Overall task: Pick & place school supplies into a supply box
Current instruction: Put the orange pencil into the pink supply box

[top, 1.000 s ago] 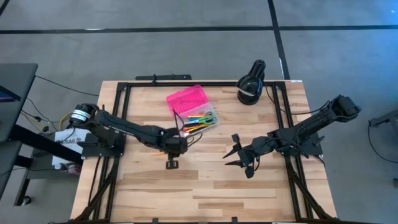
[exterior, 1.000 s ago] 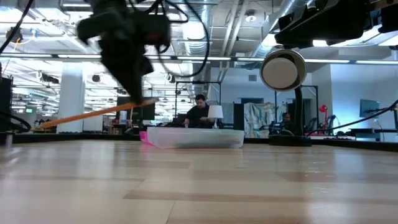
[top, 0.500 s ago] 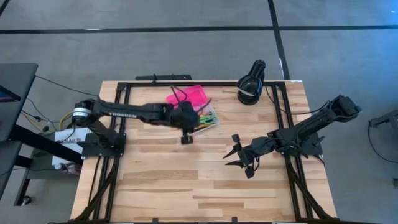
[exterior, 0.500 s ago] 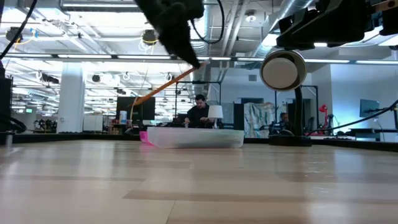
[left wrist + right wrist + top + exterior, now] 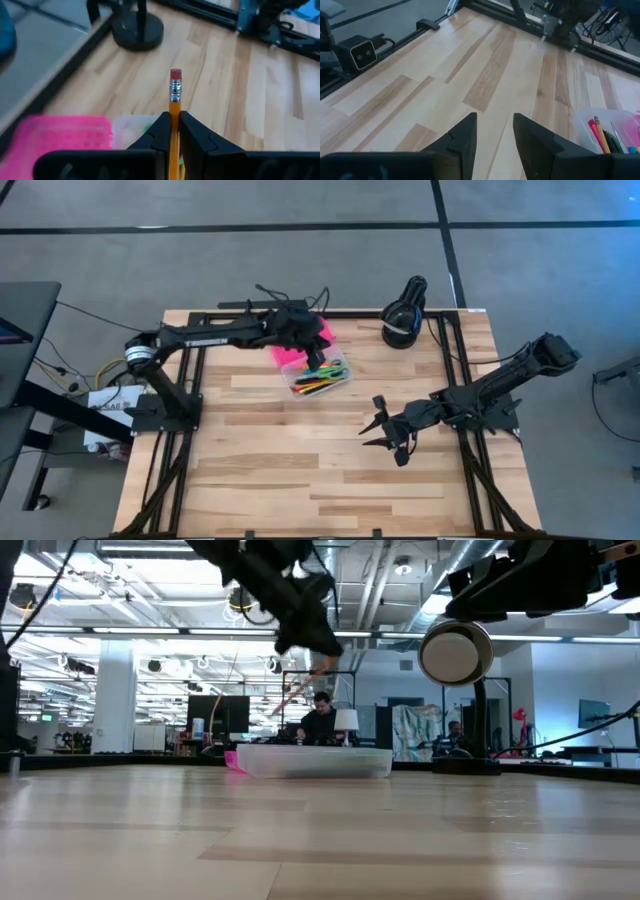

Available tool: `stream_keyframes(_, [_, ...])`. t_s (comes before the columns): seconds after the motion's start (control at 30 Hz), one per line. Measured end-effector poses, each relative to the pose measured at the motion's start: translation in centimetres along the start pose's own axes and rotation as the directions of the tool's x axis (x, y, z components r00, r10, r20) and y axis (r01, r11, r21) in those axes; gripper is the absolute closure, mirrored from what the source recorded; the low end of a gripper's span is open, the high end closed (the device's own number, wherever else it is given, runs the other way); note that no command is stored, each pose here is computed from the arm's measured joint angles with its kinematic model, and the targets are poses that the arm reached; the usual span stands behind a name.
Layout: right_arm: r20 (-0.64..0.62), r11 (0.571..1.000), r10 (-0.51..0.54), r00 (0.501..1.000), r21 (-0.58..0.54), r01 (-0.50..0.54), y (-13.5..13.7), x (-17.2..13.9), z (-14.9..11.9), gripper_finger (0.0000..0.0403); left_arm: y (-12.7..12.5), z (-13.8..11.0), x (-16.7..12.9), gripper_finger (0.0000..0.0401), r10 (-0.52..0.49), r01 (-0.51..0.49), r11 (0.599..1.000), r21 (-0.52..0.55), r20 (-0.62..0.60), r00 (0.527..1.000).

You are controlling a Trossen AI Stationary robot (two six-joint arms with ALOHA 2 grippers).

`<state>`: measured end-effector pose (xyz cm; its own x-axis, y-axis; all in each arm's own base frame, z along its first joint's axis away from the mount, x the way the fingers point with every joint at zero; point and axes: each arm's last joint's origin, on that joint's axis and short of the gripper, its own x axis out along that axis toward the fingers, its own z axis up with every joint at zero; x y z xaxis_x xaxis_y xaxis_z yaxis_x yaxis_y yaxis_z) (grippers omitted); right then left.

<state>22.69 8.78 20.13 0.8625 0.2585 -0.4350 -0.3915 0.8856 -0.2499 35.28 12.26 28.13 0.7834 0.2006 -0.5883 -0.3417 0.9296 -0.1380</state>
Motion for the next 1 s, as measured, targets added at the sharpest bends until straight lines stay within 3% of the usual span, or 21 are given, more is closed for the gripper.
stream_keyframes(0.27, [-0.016,1.000,0.002,1.000,0.008,-0.001,0.0,0.0,-0.2,0.0281,2.5,-2.6,4.7,0.0383,-0.030,0.017,0.995,-0.103,-0.130,0.991])
stream_keyframes(0.63, [-0.020,1.000,0.002,1.000,0.008,-0.002,0.0,0.0,-0.2,0.0281,3.9,-3.7,5.9,0.0376,-0.064,0.034,0.987,-0.160,-0.186,0.980])
stream_keyframes(1.0, [-0.020,1.000,0.002,1.000,0.008,-0.002,0.0,0.0,-0.2,0.0281,3.7,-4.1,5.9,0.0291,-0.064,0.048,0.996,-0.079,-0.224,0.972])
